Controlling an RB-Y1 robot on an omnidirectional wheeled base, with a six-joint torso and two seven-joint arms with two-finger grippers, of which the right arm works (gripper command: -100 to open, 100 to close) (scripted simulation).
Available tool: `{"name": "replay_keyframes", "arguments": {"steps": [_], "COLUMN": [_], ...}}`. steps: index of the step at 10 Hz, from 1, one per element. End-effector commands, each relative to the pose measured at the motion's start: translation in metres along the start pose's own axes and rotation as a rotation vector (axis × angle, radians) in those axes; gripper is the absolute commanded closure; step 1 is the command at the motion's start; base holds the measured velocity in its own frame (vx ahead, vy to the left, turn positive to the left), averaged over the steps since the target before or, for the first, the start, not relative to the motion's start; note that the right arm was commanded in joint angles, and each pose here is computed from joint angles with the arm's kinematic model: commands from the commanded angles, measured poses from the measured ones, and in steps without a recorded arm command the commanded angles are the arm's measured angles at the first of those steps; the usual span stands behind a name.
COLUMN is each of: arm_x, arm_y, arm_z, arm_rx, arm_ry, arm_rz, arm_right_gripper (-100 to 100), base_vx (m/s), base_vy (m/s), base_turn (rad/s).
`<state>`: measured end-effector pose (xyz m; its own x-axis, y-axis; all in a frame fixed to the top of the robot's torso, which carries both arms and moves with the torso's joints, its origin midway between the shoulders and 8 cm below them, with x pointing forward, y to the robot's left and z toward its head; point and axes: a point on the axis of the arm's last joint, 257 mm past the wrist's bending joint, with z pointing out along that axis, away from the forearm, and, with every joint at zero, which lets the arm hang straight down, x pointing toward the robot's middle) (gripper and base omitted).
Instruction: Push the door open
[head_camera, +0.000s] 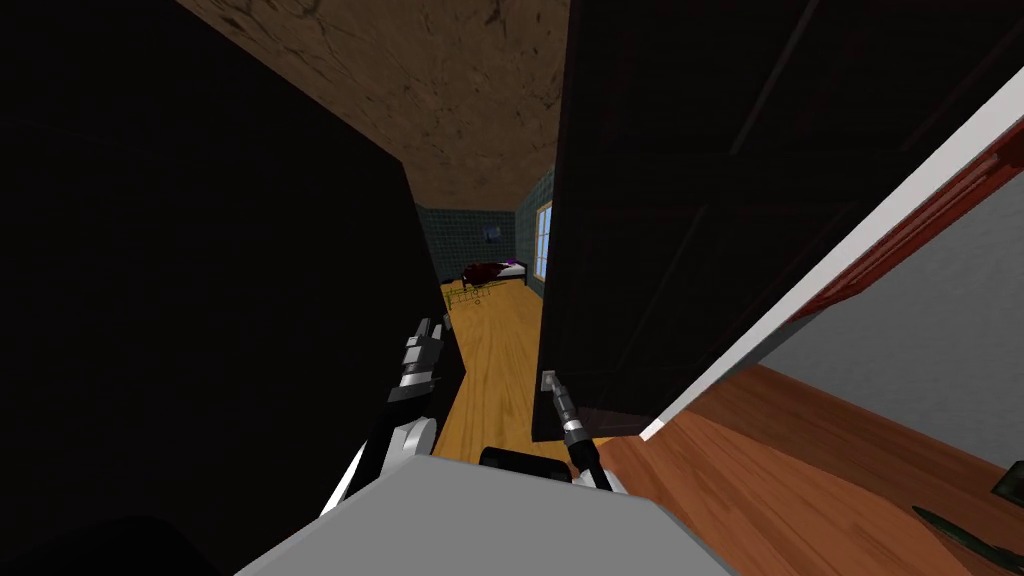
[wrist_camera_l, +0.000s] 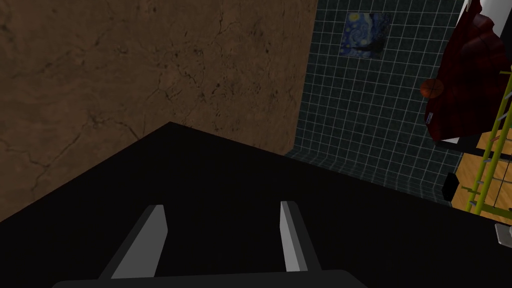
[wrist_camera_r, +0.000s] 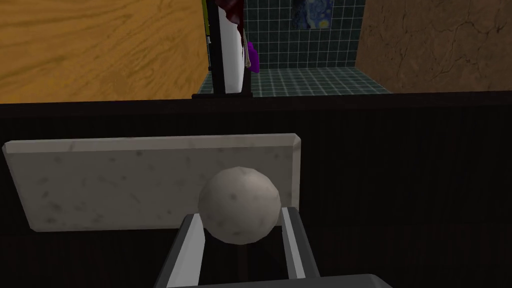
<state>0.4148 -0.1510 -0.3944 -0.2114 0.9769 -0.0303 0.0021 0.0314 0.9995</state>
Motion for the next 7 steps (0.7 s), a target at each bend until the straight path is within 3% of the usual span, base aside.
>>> {"name": "replay_keyframes", "arguments": {"steps": [1,2,3,5,7], "arm_x": [-0.021,-0.025,-0.02,-0.019,-0.015], "arm_y": [-0.001,-0.001,-0.001,-0.001,0.0], "arm_z": [0.0004,0.0009,-0.0006,-0.0016,-0.0027], "arm_rx": [-0.002,-0.002,0.0,-0.001,-0.003], "arm_ry": [-0.038,-0.048,-0.037,-0.037,-0.037], "arm_rz": [-0.011,-0.012,-0.007,-0.003,0.009], "arm_right_gripper": [100,100,-100,-100,-100], "base_vx": [0.14,0.139,-0.076,-0.191,-0.246], "base_vy": [0.057,0.086,0.067,-0.016,0.051], "base_turn": [-0.113,-0.09,-0.049,-0.027,-0.042]}}
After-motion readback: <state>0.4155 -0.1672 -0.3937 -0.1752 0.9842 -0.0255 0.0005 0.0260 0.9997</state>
